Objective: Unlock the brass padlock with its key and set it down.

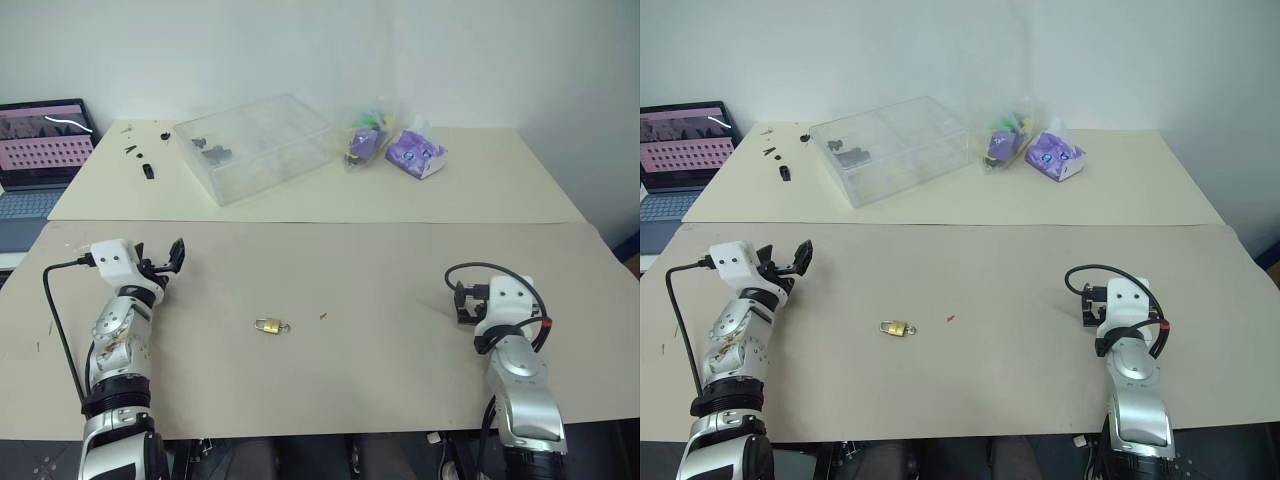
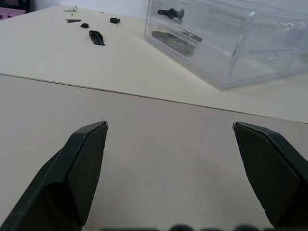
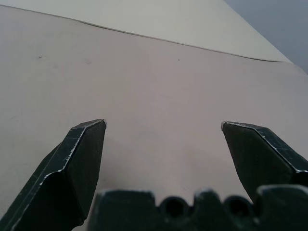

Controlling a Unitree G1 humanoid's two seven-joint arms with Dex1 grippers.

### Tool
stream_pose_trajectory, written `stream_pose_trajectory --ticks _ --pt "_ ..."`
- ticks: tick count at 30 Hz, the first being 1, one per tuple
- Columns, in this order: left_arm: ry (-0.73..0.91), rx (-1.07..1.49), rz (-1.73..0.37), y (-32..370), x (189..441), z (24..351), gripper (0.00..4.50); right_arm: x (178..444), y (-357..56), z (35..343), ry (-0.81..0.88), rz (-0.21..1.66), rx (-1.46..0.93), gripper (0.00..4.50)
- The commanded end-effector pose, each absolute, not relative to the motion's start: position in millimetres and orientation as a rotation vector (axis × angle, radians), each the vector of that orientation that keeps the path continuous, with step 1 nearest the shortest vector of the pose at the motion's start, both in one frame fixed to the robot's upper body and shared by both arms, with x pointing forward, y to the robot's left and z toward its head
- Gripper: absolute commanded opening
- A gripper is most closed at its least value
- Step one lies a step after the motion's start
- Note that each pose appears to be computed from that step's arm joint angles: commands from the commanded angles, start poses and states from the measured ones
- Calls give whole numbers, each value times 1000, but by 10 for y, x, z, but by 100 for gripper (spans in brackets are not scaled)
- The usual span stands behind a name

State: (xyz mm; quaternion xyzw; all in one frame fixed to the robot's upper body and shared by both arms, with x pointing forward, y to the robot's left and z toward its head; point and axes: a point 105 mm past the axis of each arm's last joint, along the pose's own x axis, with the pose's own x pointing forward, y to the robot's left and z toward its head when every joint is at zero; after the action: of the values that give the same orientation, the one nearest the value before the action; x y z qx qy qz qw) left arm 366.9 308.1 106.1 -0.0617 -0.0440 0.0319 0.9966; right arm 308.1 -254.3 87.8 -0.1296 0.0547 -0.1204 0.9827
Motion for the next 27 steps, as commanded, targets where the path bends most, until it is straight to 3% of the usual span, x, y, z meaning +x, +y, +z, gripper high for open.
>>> stream_pose_trajectory --ticks 1,7,10,14,20,22,25,27 --pt "-135 -102 8 3005 3702 1224 441 3095 -2549 1004 65 -247 -274 450" --pt "-119 -8 -228 2745 3646 1255 441 3178 -2367 1003 77 -150 -317 450" --pt "-79 82 -505 2452 3432 1260 441 3227 -1950 1126 50 96 -249 450" --pt "32 150 -804 2247 3035 1257 441 3103 -1593 1228 92 471 -253 450" --pt "222 201 -1144 1970 2478 1161 441 2652 -1065 1459 138 1134 -201 450" --pt "266 222 -1179 2014 2431 1138 441 2508 -871 1460 169 1354 -255 450" --pt "295 248 -1201 2061 2432 1127 441 2509 -635 1446 179 1486 -310 450" --pt "300 251 -1204 2073 2457 1150 441 2699 -439 1434 170 1459 -311 450"
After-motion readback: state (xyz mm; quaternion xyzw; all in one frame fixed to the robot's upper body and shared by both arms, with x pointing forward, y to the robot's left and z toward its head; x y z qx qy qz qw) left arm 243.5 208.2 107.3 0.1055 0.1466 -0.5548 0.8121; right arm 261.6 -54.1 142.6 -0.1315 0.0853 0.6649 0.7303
